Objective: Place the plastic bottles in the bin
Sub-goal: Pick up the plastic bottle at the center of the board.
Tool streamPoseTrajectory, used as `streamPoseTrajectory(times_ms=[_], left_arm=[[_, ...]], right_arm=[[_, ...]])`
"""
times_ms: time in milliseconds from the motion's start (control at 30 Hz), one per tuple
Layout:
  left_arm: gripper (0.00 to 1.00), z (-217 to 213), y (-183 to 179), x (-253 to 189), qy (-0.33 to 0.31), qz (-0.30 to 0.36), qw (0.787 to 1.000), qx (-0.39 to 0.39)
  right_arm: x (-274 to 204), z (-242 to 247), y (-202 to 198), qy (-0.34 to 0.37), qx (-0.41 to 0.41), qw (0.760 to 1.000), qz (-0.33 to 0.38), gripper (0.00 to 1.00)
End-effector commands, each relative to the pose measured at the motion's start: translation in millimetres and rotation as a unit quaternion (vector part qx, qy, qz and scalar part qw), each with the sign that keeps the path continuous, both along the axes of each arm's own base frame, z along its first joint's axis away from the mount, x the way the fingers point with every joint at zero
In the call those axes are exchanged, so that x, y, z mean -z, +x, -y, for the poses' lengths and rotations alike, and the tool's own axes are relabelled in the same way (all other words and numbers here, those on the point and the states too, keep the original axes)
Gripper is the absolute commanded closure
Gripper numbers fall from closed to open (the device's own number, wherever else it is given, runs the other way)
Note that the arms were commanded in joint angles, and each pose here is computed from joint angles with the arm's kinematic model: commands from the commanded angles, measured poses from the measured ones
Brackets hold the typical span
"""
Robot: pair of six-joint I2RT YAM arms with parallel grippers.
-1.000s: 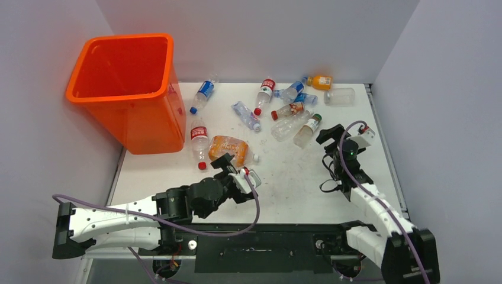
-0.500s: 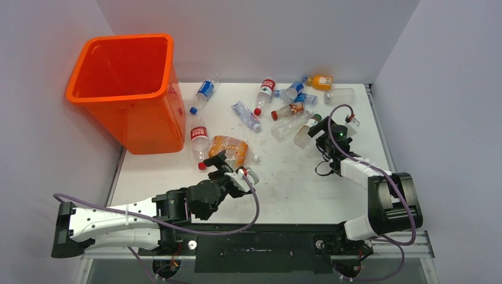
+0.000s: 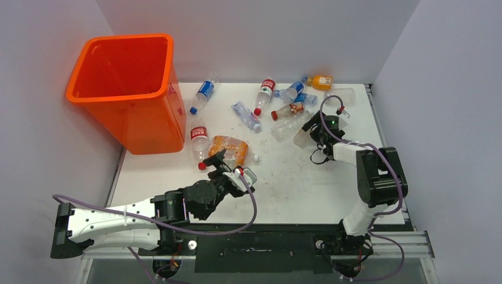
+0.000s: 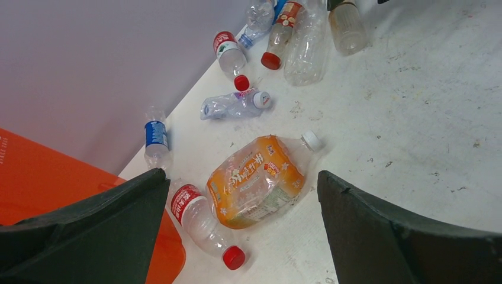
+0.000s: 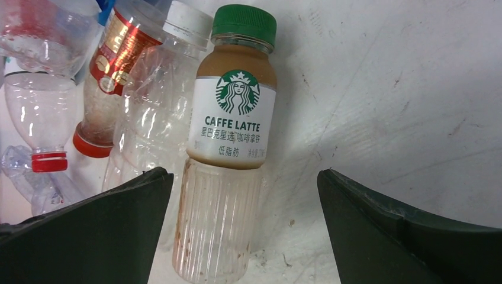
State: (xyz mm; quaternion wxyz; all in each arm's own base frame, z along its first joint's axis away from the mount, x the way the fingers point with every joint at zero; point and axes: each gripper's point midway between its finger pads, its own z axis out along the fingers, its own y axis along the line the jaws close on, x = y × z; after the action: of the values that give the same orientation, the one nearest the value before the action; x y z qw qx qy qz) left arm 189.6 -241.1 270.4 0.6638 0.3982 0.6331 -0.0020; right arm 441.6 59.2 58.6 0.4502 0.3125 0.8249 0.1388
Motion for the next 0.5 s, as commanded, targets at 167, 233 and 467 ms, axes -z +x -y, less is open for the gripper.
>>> streamPoseTrajectory(times_ms=[167,233,467], left_arm=[[0.04,6.2,-3.3,-14.1,-0.043,0.003,0.999,0.020],[0.04,7.6,-4.2,-13.7,-0.042,0.002,0.999,0.024],[0.04,7.0,-5.6,-16.2,-0.051,0.003,0.998,0.030]], right_arm=[[9.4,-20.3,21.0,-0.011,-0.035,0.999,-0.010,0.11],[16.2,-22.9,19.7,-0.015,-0.042,0.999,-0.016,0.20],[8.4,-19.3,-4.6,-0.022,-0.050,0.999,-0.002,0.62]])
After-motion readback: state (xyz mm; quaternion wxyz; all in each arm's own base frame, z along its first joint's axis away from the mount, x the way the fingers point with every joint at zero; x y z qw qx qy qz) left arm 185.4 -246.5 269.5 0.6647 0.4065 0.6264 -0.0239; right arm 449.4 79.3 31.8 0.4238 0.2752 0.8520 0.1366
